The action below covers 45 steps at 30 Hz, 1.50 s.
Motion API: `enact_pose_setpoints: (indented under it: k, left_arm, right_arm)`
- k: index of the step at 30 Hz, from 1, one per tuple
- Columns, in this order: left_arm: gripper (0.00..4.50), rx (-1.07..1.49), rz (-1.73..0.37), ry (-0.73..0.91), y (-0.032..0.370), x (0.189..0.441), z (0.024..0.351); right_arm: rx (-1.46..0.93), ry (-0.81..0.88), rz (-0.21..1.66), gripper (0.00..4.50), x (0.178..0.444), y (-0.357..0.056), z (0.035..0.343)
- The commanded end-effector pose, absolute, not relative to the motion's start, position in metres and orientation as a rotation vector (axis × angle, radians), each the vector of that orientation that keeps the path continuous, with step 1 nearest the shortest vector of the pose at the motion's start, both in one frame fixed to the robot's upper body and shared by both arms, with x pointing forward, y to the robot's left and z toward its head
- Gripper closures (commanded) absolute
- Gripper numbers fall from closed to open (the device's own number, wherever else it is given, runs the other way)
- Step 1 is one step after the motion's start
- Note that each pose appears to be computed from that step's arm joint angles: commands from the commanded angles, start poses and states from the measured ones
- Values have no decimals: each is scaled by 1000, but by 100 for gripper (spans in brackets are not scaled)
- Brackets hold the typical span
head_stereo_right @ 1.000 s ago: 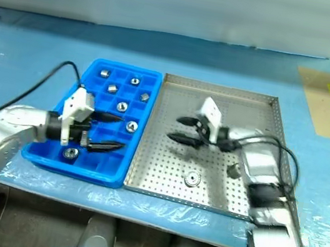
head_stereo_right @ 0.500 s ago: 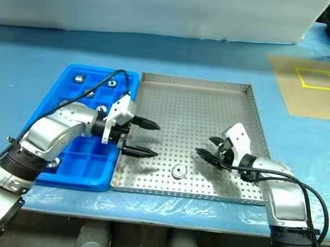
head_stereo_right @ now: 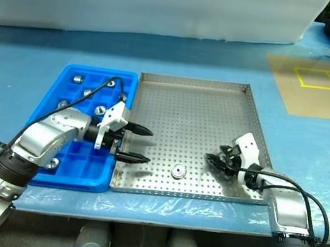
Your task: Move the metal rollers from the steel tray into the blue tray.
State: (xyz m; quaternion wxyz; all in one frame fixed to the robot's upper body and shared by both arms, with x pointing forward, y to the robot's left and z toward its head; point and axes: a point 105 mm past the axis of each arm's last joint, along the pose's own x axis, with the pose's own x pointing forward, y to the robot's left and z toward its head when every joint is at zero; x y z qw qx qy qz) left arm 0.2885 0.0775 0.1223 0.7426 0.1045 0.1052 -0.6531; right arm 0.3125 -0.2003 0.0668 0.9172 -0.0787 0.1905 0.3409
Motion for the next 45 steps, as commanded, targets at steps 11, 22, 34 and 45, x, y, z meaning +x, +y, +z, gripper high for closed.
enact_pose_setpoints:
  k: [11,22,34,45]
  left_arm:
    - [0,269,-1400,193,87,286,136]
    - [0,302,-1253,171,132,302,162]
    - [0,404,-875,171,232,288,199]
    - [0,357,-636,224,262,231,191]
  right_arm:
    - [-164,331,779,270,319,-184,76]
    - [-189,147,909,270,340,-132,133]
    - [-180,2,1368,270,348,-2,167]
    - [-151,-53,1604,270,336,86,164]
